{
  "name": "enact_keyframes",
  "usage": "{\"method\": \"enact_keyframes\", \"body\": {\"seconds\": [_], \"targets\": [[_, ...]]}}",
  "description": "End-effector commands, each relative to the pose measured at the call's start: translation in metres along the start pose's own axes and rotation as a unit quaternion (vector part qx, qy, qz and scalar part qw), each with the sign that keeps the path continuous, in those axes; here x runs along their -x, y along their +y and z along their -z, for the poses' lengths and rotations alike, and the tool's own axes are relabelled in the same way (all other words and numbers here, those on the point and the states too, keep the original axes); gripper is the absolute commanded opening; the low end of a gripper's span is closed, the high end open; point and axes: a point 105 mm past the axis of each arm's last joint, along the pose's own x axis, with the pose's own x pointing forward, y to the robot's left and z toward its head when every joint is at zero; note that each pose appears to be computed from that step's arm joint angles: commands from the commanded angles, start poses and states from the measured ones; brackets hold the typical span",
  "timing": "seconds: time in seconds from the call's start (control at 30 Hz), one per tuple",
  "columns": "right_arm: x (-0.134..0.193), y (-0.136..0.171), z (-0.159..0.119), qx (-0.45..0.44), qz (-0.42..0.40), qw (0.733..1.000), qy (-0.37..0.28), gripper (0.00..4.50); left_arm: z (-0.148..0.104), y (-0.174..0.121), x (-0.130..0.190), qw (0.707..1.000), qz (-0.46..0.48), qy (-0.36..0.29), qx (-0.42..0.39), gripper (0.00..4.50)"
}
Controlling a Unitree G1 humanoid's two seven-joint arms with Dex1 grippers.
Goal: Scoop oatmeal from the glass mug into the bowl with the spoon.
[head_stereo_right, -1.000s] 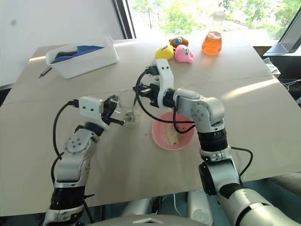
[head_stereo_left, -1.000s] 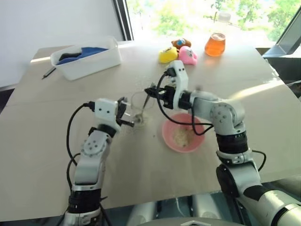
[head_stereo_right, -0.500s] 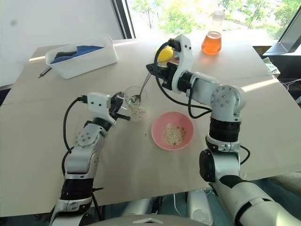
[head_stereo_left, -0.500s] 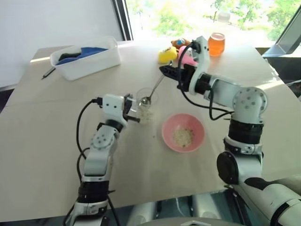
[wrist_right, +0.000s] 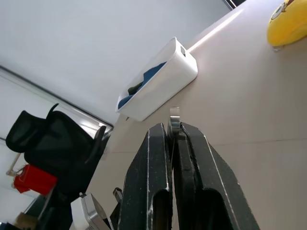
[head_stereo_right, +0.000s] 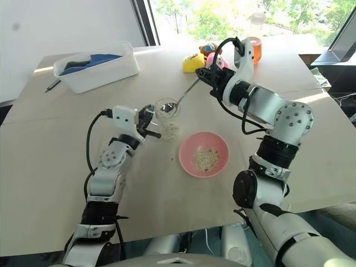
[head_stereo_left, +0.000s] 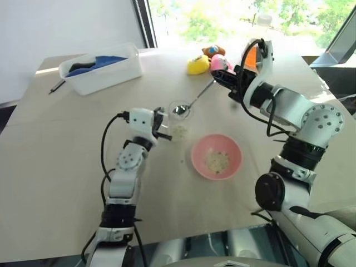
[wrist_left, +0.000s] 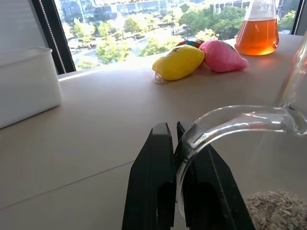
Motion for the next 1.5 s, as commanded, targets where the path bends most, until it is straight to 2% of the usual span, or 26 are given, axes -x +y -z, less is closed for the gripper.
{"method": "enact_keyframes", "body": {"seconds": [0.03, 0.6, 1.03, 1.5], "targets": [[0.007, 0.007, -0.013, -0.011, -0.007, 1.000, -0.025, 0.00, -0.013, -0.003, -0.004, 0.999, 0.007, -0.033, -0.007, 0.01], [0.025, -0.002, -0.019, -0.101, 0.006, 0.994, -0.037, 0.00, -0.006, -0.008, -0.003, 0.999, 0.018, -0.031, -0.014, 0.01], [0.051, 0.010, -0.029, -0.102, -0.041, 0.993, -0.035, 0.00, -0.001, -0.007, -0.001, 0.999, 0.018, -0.024, -0.018, 0.01], [0.085, -0.013, -0.017, -0.033, -0.018, 0.999, -0.002, 0.00, 0.004, -0.006, 0.001, 0.999, 0.020, -0.017, -0.019, 0.01]]}}
